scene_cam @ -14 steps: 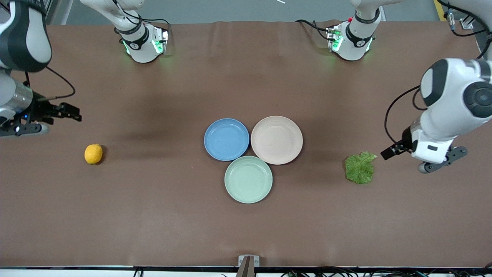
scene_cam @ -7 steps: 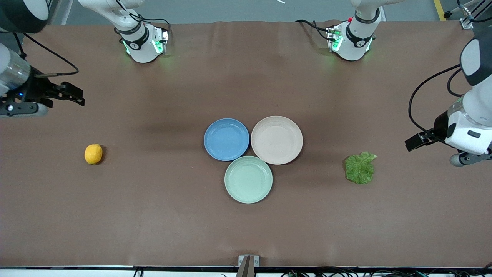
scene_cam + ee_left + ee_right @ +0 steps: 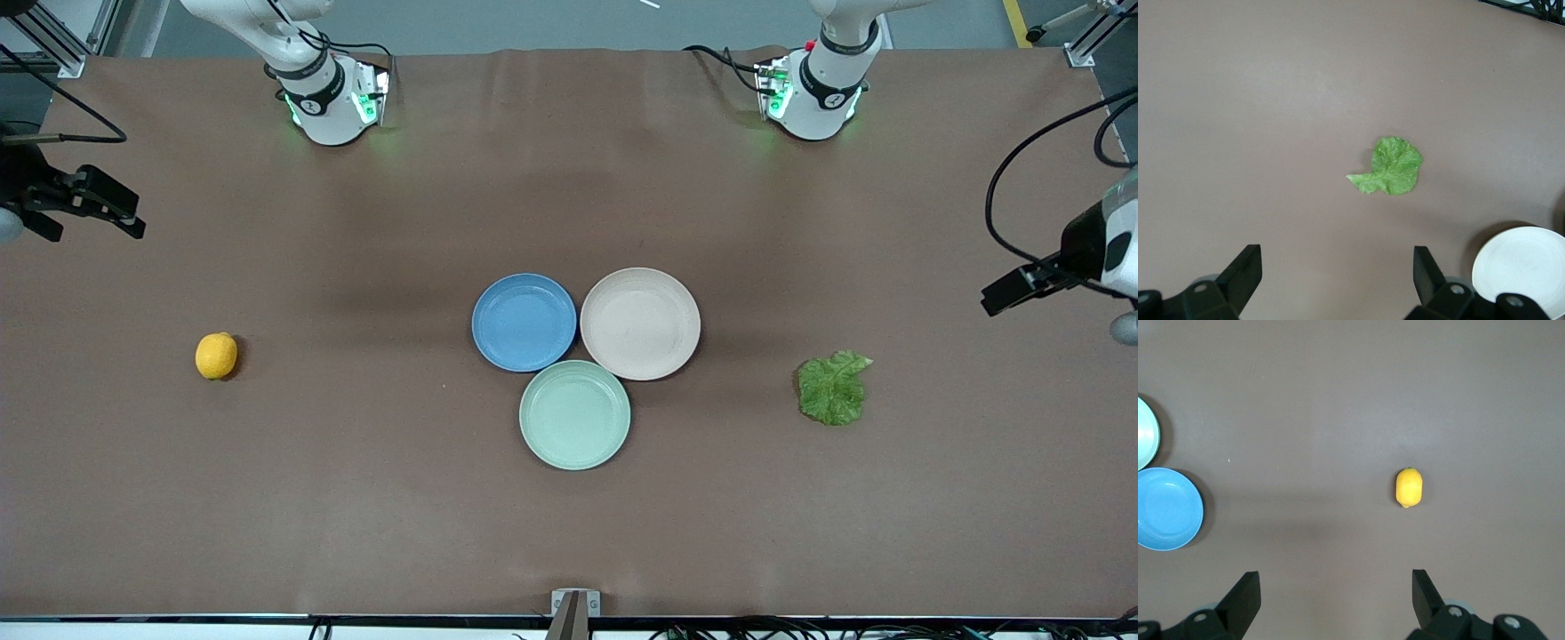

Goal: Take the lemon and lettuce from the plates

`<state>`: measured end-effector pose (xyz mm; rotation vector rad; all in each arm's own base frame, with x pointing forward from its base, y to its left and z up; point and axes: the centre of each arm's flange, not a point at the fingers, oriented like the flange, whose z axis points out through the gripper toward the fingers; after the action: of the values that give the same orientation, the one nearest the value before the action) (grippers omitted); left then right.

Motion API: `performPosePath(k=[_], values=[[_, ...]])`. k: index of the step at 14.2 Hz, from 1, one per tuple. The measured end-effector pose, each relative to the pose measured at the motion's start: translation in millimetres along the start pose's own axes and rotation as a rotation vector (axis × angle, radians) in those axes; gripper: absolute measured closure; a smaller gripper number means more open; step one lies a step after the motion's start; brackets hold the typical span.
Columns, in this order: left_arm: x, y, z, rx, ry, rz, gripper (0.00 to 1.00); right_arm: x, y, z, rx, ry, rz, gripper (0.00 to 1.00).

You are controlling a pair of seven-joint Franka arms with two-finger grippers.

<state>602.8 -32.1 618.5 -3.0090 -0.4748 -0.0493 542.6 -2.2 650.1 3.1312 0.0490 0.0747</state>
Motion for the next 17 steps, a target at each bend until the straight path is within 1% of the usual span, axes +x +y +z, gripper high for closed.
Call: performPosePath(k=[3,5,9,13,15,17], values=[[-13,-1,-13,0.008,-0.017,0.023,0.00,9,0,0,-0.001,0.007,0.000,0.00],[-17,1,-15,-0.016,-0.037,0.045,0.00,15,0,7,-0.001,0.000,0.000,0.00],[-22,-12,-28,-0.075,-0.044,0.043,0.00,18,0,10,-0.001,-0.001,0.000,0.00],[-37,-23,-27,-0.070,-0.060,0.136,0.00,19,-1,8,-0.002,0.006,-0.001,0.00],[-48,-17,-25,-0.064,-0.069,0.158,0.00,19,-1,8,-0.002,0.006,-0.002,0.00],[-60,-12,-25,-0.060,-0.063,0.171,0.00,19,-1,8,-0.002,0.006,-0.002,0.00]])
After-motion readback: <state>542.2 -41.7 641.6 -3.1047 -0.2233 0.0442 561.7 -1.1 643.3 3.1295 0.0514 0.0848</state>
